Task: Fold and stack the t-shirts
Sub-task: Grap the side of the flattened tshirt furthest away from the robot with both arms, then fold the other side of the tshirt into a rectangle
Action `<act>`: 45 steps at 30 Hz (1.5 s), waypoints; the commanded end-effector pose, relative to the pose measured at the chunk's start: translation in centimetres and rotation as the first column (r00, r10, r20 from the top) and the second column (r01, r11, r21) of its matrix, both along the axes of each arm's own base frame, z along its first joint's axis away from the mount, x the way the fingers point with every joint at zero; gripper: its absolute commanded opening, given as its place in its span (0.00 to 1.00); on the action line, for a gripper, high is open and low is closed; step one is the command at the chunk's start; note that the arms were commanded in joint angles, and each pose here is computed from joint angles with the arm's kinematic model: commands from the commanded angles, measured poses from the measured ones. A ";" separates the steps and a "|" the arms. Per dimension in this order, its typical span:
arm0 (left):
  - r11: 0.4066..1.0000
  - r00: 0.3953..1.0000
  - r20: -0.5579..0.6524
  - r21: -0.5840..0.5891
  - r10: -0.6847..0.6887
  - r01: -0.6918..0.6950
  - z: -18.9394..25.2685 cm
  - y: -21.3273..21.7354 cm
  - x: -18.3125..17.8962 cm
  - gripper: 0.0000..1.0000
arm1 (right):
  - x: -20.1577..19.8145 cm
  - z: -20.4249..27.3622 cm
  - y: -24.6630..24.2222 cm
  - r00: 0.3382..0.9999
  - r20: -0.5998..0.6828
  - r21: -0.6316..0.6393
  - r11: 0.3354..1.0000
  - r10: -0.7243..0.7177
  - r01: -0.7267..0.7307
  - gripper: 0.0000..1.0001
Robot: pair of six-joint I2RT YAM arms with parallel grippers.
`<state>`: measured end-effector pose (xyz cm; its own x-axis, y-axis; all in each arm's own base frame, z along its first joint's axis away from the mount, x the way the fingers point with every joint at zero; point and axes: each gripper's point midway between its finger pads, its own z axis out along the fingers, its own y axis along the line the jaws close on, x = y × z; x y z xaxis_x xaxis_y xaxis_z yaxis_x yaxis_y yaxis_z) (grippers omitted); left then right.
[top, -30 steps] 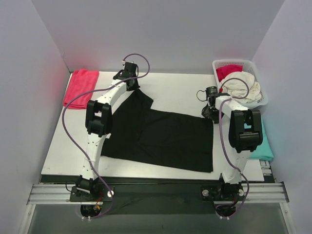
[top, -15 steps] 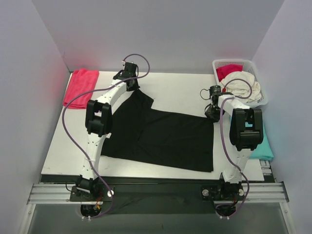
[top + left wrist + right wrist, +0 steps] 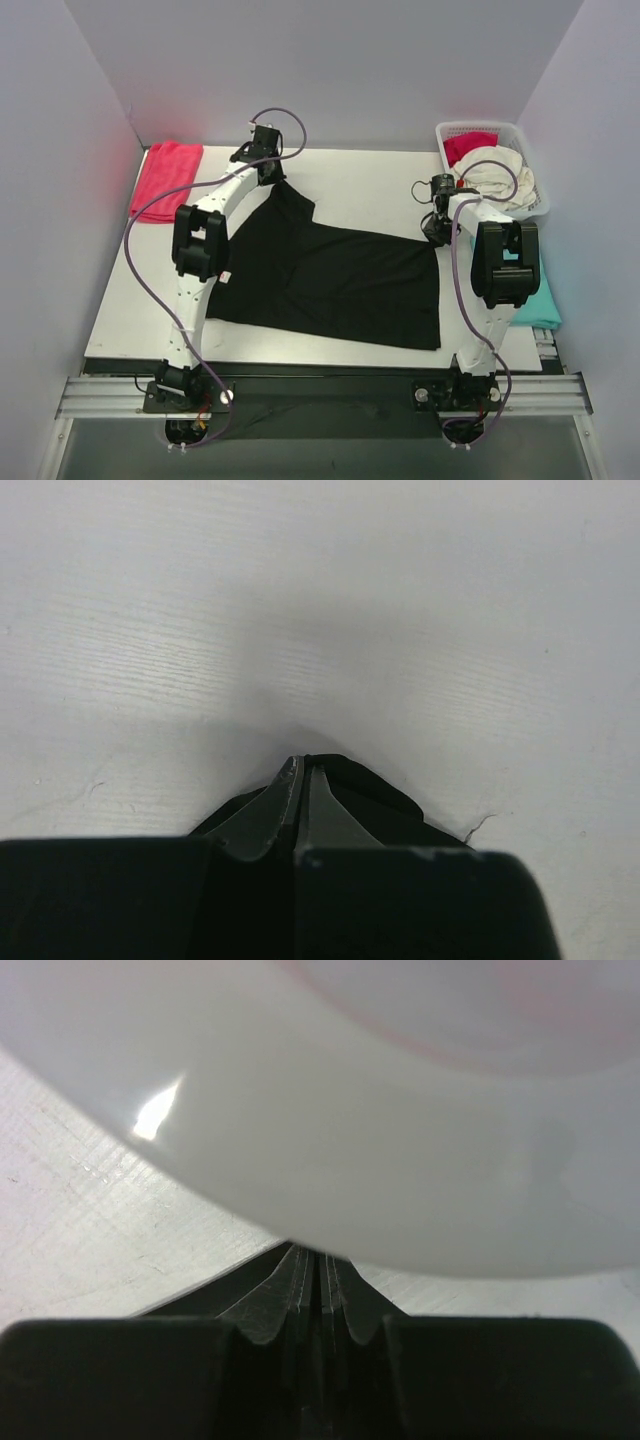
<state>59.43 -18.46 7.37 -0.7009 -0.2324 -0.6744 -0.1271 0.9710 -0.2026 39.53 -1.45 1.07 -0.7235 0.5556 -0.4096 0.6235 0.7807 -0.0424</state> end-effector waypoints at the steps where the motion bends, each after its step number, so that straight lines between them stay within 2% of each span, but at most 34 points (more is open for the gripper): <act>1: 0.999 0.985 0.171 -0.044 0.017 -0.010 7.8 0.4 1.5 0.00 | -1.4 0.9 -0.5 0.999 -0.035 -0.018 1.000 0.004 -0.004 0.00; 15: 0.998 0.968 0.249 -0.062 0.024 -0.008 12.0 1.0 0.0 0.00 | -1.4 4.2 -0.8 0.999 0.031 -0.045 0.998 0.033 -0.032 0.03; 22: 0.998 0.963 0.268 -0.063 0.038 -0.022 13.0 1.8 -1.5 0.00 | -2.2 5.0 -0.4 0.998 0.044 -0.054 0.997 0.055 -0.052 0.00; 26: 0.998 0.964 0.262 -0.056 0.052 -0.039 12.8 2.6 -3.2 0.00 | -2.9 5.8 -0.1 0.996 0.060 -0.057 0.997 0.063 -0.060 0.00; 38: 0.995 0.937 0.338 -0.088 0.082 -0.055 17.5 4.5 -8.1 0.00 | -5.4 6.8 0.5 0.993 0.084 -0.055 0.996 0.082 -0.077 0.00; 45: 0.992 0.947 0.302 -0.089 0.108 -0.084 16.0 5.8 -11.7 0.00 | -7.3 6.3 0.8 0.993 0.071 -0.057 0.994 0.093 -0.089 0.00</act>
